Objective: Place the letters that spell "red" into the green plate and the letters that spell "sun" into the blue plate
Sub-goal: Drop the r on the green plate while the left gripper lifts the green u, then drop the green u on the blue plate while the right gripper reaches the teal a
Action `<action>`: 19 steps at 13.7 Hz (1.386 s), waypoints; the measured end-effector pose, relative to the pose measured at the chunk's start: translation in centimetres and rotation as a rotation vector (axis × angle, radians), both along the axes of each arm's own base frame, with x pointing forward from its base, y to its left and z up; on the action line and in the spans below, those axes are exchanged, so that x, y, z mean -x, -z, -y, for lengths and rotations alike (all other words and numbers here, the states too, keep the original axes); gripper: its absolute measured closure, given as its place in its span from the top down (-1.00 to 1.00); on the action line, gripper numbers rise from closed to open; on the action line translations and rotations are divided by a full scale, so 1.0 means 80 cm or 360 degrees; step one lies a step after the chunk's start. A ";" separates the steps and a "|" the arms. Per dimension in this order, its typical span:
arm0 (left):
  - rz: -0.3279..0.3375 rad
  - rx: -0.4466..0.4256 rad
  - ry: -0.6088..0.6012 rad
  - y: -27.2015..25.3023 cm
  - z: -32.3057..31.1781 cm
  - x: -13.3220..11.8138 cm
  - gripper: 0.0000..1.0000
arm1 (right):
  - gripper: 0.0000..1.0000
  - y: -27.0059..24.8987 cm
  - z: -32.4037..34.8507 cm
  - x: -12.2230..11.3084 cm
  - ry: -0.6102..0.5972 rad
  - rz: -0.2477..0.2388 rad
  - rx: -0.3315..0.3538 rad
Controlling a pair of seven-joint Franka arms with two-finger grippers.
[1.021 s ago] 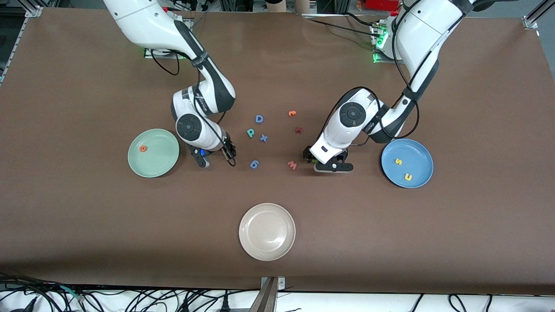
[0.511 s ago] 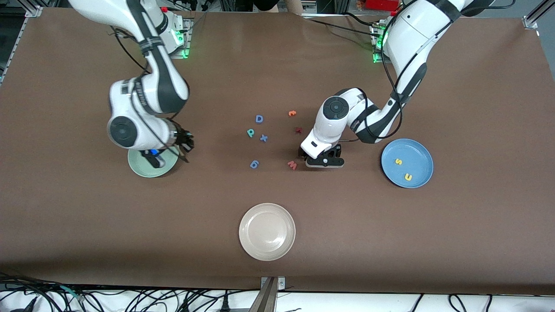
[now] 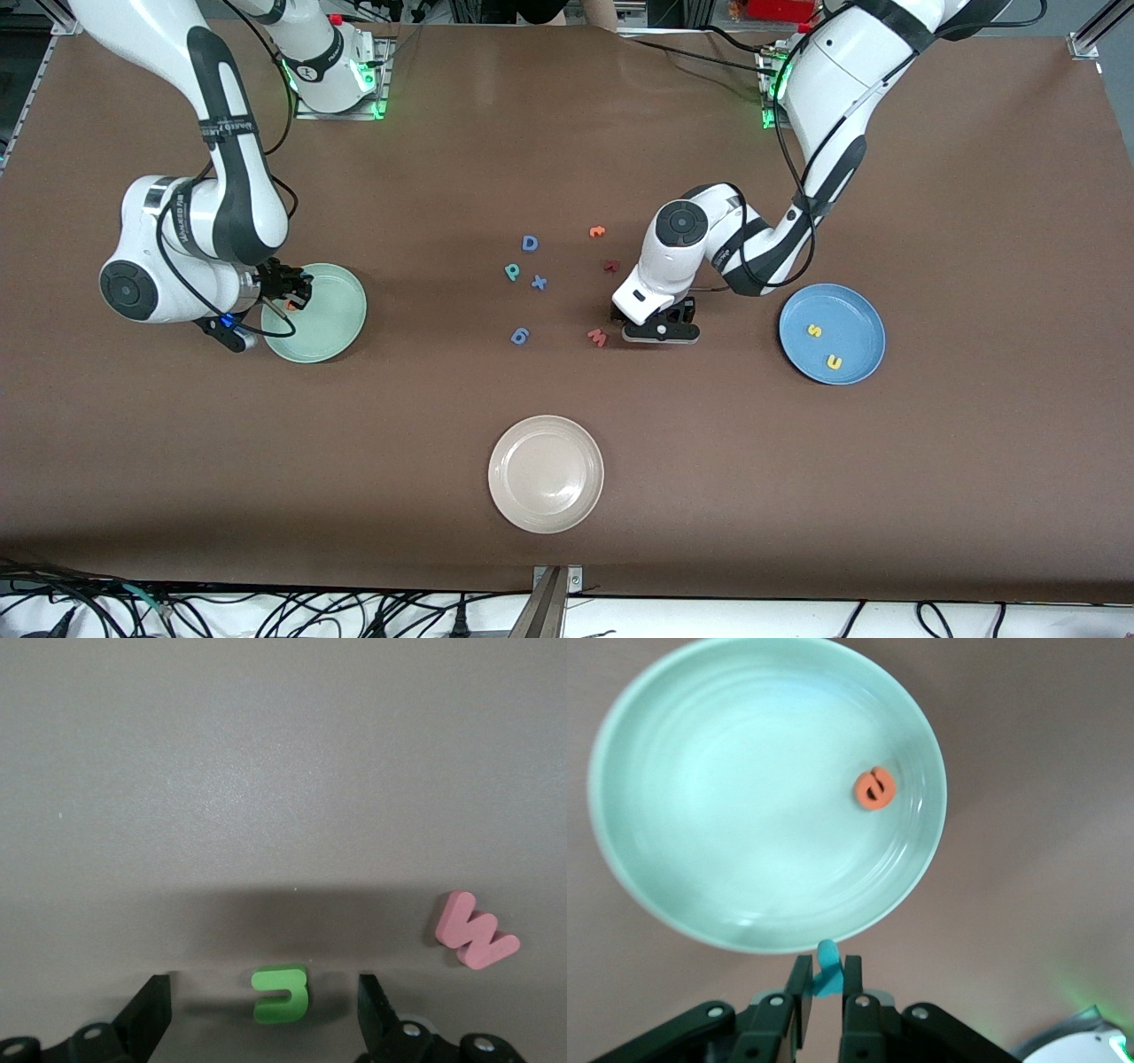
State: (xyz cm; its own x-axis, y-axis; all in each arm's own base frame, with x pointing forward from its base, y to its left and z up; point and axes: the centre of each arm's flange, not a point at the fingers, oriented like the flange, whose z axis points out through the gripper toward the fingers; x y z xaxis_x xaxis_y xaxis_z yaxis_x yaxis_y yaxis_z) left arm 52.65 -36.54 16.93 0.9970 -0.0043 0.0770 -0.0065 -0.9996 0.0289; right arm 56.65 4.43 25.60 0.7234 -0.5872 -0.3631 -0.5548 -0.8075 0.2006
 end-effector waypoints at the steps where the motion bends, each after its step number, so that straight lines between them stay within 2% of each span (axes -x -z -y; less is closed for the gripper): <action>1: 0.0000 0.0001 -0.0002 0.000 0.000 -0.001 0.71 | -0.65 0.020 0.004 0.007 -0.0005 0.0014 0.0015; 2: 0.0001 0.0002 -0.0003 0.001 0.001 -0.001 0.56 | -0.65 0.039 0.008 0.014 -0.0006 0.0031 0.0031; 3: 0.0002 0.0004 -0.0007 0.001 0.001 -0.002 0.56 | -0.65 0.055 0.011 0.021 -0.0007 0.0043 0.0046; 4: 0.0005 0.0007 -0.0012 0.000 0.002 -0.004 0.41 | -0.65 0.068 0.014 0.028 -0.0013 0.0046 0.0055; 6: 0.0007 0.0009 -0.0027 0.000 0.004 -0.003 0.33 | -0.65 0.082 0.017 0.034 -0.0021 0.0037 0.0062; 7: 0.0014 0.0006 -0.0034 -0.001 0.005 -0.004 0.10 | -0.65 0.085 0.016 0.036 -0.0008 0.0036 0.0053; 8: 0.0020 0.0005 -0.0037 -0.002 0.006 -0.006 -0.03 | -0.64 0.087 0.015 0.037 0.0007 0.0035 0.0039; 9: 0.0021 0.0003 -0.0038 -0.002 0.007 -0.005 -0.03 | -0.57 0.088 0.014 0.037 0.0015 0.0034 0.0031; 10: 0.0025 0.0003 -0.0040 -0.003 0.007 -0.006 -0.18 | -0.57 0.088 0.013 0.038 0.0018 0.0034 0.0028; 11: 0.0024 0.0003 -0.0040 -0.003 0.007 -0.006 -0.18 | -0.45 0.088 0.013 0.038 0.0018 0.0034 0.0027; 12: 0.0025 0.0000 -0.0042 -0.004 0.006 -0.007 -0.30 | -0.30 0.088 0.013 0.038 0.0019 0.0035 0.0026; 13: 0.0025 -0.0002 -0.0043 -0.004 0.006 -0.008 -0.39 | -0.07 0.088 0.013 0.038 0.0019 0.0035 0.0026; 16: 0.0023 -0.0007 -0.0044 -0.005 0.006 -0.007 -0.45 | 0.48 0.080 0.009 0.035 0.0017 0.0050 0.0012; 19: 0.0021 -0.0010 -0.0046 -0.005 0.007 -0.007 -0.45 | 0.49 0.049 -0.009 0.031 0.0018 0.0045 -0.0047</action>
